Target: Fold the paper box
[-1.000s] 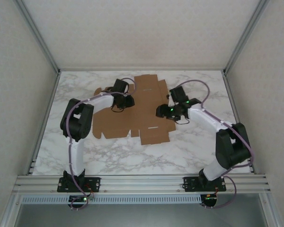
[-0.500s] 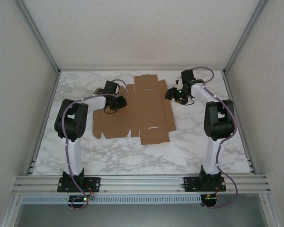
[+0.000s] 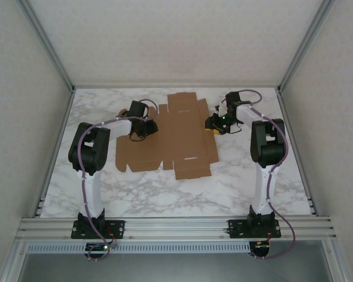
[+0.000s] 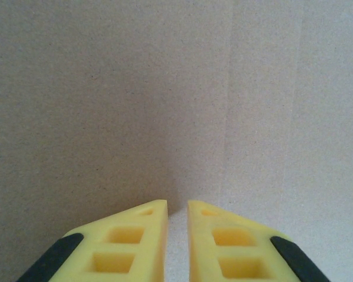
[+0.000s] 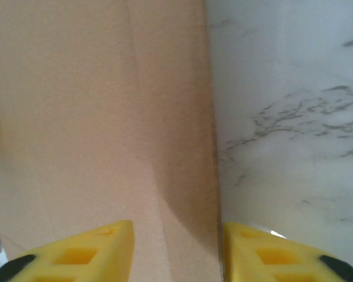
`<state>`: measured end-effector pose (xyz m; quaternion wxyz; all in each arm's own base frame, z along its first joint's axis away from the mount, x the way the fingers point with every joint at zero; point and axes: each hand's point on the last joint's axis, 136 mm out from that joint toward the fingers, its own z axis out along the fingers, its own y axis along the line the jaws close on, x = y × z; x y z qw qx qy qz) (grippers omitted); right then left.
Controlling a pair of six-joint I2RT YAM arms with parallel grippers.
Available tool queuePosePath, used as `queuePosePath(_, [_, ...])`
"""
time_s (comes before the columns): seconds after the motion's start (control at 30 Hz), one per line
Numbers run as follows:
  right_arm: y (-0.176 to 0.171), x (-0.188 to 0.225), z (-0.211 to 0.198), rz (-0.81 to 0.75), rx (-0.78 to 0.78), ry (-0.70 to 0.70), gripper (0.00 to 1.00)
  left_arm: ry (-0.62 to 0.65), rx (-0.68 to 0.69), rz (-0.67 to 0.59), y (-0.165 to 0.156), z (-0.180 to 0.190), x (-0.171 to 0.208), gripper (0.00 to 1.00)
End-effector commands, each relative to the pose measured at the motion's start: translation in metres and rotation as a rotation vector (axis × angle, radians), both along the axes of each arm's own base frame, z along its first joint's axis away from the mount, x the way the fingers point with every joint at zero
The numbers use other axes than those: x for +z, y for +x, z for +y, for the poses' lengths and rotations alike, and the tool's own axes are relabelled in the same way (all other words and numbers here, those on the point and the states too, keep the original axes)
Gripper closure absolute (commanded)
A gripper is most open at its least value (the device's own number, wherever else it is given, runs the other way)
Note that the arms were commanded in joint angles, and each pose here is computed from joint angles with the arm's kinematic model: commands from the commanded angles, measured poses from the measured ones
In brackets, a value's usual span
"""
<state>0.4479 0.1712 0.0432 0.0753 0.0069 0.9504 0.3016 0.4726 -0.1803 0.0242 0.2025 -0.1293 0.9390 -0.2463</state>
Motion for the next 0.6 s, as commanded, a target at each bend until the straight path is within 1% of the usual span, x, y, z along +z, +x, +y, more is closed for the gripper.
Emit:
queuePosePath(0.0, [-0.001, 0.002, 0.007, 0.000, 0.025, 0.012, 0.68, 0.005, -0.002, 0.056, -0.009, 0.004, -0.022, 0.83])
queuePosePath(0.03, [-0.001, 0.000, 0.005, 0.000, 0.026, -0.027, 0.76, 0.007, -0.002, 0.056, -0.009, 0.004, -0.022, 0.83])
queuePosePath(0.07, [-0.002, -0.001, 0.002, -0.003, 0.028, -0.062, 0.79, 0.006, -0.001, 0.054, -0.008, 0.005, -0.021, 0.83])
queuePosePath(0.17, [-0.003, -0.004, -0.004, -0.020, 0.043, -0.170, 0.86, 0.002, -0.001, 0.052, -0.009, 0.004, -0.020, 0.83])
queuePosePath(0.23, [-0.003, -0.004, -0.006, -0.031, 0.053, -0.232, 0.87, 0.003, 0.001, 0.053, -0.009, 0.005, -0.021, 0.83])
queuePosePath(0.27, [-0.004, -0.005, -0.007, -0.039, 0.061, -0.267, 0.90, 0.003, -0.001, 0.050, -0.009, 0.004, -0.020, 0.83])
queuePosePath(0.4, [-0.004, 0.000, -0.005, -0.094, 0.100, -0.401, 0.95, 0.001, -0.002, 0.051, -0.009, 0.004, -0.019, 0.83])
queuePosePath(0.57, [-0.008, 0.004, 0.009, -0.160, 0.191, -0.596, 0.95, -0.001, -0.002, 0.046, -0.009, 0.003, -0.018, 0.83])
